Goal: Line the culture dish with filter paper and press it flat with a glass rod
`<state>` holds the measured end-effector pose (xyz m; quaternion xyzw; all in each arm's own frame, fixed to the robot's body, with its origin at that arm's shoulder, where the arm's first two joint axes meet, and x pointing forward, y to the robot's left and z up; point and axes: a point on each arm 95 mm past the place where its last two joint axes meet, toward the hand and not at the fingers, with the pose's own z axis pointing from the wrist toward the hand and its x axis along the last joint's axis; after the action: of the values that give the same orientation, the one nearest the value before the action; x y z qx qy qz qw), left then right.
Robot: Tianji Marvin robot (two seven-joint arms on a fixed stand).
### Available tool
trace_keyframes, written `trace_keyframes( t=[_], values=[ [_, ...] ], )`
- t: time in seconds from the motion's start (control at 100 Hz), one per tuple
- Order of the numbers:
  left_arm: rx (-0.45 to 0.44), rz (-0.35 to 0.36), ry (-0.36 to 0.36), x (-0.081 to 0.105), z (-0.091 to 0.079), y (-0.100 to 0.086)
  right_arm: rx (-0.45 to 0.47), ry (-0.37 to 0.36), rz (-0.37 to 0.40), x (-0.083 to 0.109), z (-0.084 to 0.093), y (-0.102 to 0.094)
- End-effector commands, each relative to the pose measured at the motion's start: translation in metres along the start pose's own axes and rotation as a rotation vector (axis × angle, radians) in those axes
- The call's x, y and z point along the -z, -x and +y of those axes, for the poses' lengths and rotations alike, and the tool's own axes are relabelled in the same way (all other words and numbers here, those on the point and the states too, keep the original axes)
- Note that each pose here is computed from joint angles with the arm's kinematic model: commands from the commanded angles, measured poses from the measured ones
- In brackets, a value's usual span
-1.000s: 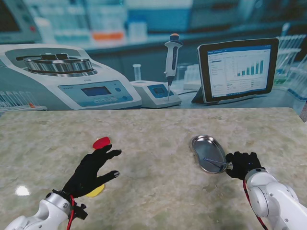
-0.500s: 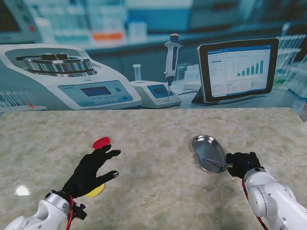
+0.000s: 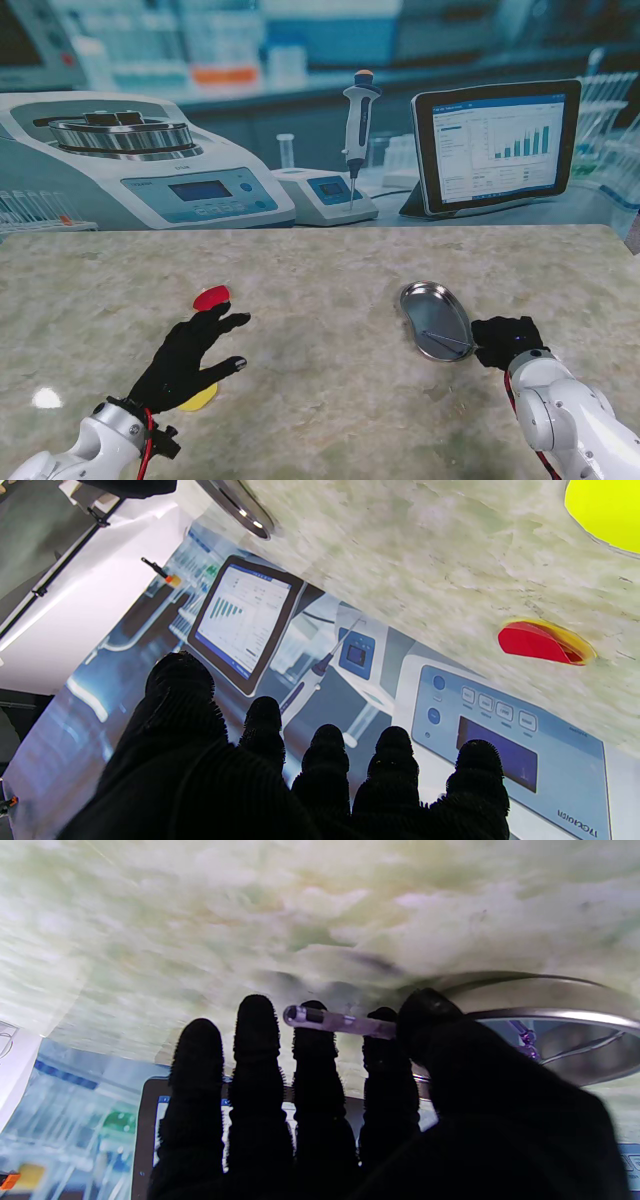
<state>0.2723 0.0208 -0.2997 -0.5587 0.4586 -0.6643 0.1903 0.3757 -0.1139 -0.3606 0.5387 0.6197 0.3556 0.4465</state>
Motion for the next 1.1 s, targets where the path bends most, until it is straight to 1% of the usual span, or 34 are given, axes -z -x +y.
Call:
trace_keyframes(
  t=[0.0,0.53,1.09],
  values=[
    [0.000,-0.006,0.004,0.0015,0.0013,0.0003,-0.005,-0.008,0.000,0.0001,-0.0041,-0.0017],
    [0.003,-0.009,0.004,0.0017,0.0015,0.0013,-0.033,0.023,0.005,-0.0030,-0.0054,-0.0005],
    [0.005,-0.011,0.004,0.0014,0.0015,0.0013,-0.070,0.066,-0.008,0.0002,-0.0051,0.0050]
  ],
)
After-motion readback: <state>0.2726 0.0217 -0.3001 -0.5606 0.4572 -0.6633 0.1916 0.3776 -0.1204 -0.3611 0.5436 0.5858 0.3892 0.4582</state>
